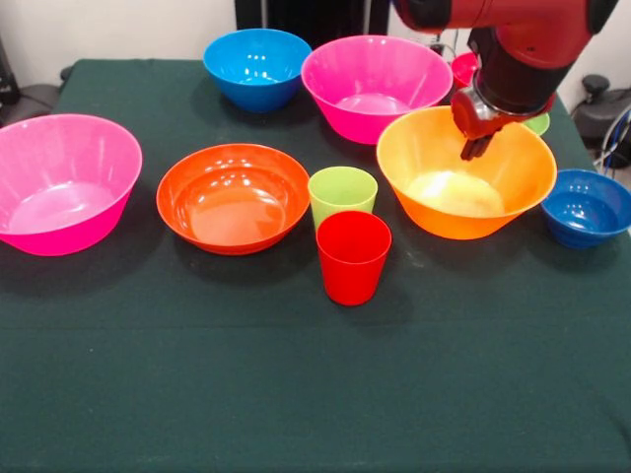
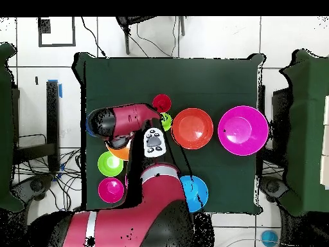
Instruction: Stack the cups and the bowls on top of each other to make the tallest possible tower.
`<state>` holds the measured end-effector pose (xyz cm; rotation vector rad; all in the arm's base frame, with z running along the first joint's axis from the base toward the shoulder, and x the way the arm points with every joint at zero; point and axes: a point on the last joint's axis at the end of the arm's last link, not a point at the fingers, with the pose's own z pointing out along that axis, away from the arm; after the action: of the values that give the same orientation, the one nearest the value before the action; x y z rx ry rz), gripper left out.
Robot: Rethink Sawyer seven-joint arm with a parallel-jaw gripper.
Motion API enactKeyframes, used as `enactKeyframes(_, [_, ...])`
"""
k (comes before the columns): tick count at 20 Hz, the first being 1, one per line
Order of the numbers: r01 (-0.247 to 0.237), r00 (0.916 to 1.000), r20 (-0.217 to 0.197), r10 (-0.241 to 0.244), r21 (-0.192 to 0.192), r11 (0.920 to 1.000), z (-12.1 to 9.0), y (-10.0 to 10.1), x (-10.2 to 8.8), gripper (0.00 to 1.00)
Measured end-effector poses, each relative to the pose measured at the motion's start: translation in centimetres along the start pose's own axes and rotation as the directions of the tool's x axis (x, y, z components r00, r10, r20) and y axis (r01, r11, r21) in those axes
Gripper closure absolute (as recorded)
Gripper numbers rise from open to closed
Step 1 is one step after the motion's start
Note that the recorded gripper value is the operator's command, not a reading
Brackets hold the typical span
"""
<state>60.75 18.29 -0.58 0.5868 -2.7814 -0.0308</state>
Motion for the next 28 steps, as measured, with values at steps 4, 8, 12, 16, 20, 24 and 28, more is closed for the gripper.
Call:
enactKeyframes(4, [-0.003, 0.9999, -0.013, 0.003, -0.009, 1.0, 1.4, -0.1, 0.2, 1.0])
enactKeyframes(8, [-0.009, 0.9994, -0.033, 0.008, -0.022, 0.9997, 2.9, -0.3, 0.5, 1.0])
enactKeyframes(12, [-0.016, 0.9981, -0.06, 0.014, -0.037, 0.9992, 4.7, -0.4, 1.1, 1.0])
enactKeyframes(16, [-0.02, 0.9976, -0.066, 0.017, -0.045, 0.9988, 6.0, -0.5, 1.2, 1.0])
enactKeyframes(20, [-0.022, 0.9984, -0.053, 0.02, -0.045, 0.9987, 6.4, -0.6, 1.0, 1.0])
enactKeyframes(24, [-0.022, 0.9993, -0.03, 0.021, -0.039, 0.999, 6.2, -0.8, 0.6, 1.0])
enactKeyframes(28, [-0.023, 0.9997, -0.01, 0.022, -0.033, 0.9992, 6.0, -0.9, 0.3, 1.0])
